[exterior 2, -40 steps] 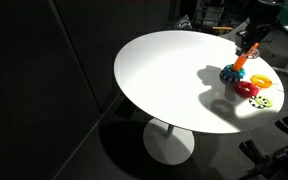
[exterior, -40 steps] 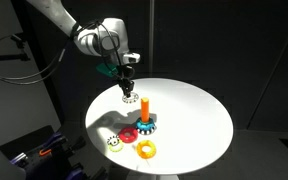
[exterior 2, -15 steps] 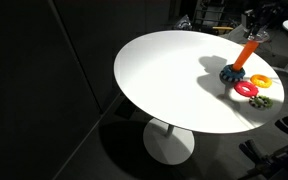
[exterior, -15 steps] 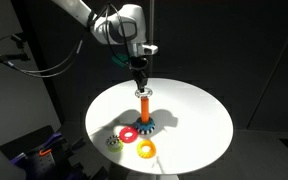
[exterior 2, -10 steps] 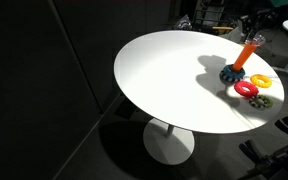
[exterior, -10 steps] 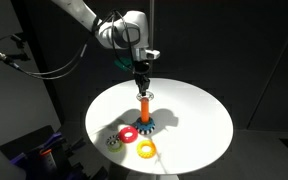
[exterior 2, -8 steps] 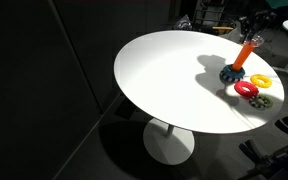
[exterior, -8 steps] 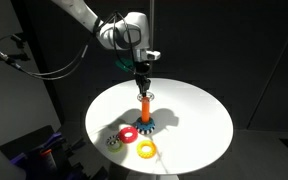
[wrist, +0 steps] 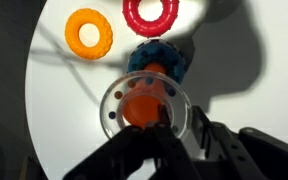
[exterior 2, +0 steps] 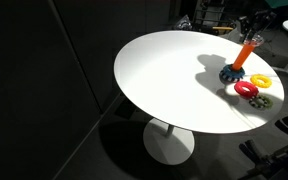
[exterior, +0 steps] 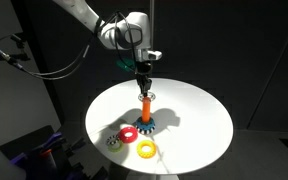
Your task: Put the clear ring on the orange stand
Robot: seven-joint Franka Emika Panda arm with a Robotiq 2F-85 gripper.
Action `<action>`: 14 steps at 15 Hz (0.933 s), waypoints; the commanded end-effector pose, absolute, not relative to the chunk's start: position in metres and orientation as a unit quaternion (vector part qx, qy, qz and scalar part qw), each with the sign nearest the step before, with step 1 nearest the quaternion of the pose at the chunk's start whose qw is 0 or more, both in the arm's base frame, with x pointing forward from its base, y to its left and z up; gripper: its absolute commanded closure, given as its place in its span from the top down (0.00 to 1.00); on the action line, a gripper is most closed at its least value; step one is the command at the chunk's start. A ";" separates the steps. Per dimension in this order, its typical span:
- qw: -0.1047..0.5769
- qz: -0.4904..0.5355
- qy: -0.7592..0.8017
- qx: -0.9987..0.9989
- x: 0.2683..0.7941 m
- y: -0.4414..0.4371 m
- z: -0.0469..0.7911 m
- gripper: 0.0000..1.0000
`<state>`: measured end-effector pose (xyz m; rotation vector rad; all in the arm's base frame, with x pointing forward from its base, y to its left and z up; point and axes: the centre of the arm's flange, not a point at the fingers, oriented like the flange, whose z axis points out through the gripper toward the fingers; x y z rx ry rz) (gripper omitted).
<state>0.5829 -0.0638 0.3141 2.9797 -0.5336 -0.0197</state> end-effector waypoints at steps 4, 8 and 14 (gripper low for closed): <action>0.051 -0.027 -0.180 0.982 0.584 -0.068 0.314 0.85; 0.048 -0.035 -0.180 0.982 0.582 -0.070 0.311 1.00; 0.039 -0.041 -0.175 0.983 0.574 -0.077 0.308 1.00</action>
